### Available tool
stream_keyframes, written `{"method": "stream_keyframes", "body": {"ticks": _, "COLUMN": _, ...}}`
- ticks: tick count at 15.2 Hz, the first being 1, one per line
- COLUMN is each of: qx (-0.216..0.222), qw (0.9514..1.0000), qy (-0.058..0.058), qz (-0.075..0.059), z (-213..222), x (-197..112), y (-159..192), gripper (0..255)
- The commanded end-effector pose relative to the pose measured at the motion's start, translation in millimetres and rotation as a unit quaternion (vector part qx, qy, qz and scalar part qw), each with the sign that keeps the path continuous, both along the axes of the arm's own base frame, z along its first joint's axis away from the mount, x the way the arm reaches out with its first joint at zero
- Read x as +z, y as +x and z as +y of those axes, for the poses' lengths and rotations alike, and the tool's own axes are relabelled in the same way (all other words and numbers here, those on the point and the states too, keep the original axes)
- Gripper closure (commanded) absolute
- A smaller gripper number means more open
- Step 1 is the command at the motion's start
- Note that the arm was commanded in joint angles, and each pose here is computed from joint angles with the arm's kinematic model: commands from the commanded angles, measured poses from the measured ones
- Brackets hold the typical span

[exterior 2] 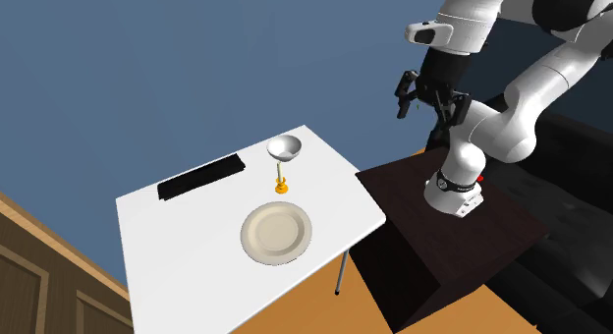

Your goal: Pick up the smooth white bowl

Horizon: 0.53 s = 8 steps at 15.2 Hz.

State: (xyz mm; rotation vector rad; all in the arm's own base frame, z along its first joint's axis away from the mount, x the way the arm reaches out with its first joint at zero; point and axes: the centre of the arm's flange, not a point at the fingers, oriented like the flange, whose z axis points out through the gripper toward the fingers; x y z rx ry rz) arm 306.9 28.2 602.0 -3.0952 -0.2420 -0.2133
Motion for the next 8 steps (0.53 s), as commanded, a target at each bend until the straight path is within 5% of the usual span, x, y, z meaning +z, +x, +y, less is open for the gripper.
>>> {"method": "stream_keyframes", "body": {"ticks": 1, "qx": 0.0, "qw": 1.0, "qy": 0.0, "qz": 0.0, "z": 0, "x": 0, "y": 0, "gripper": 0}}
{"method": "stream_keyframes", "body": {"ticks": 8, "qx": 0.003, "qw": 0.9999, "qy": -0.001, "qz": 0.015, "z": -71, "x": -51, "y": 33, "gripper": 0}}
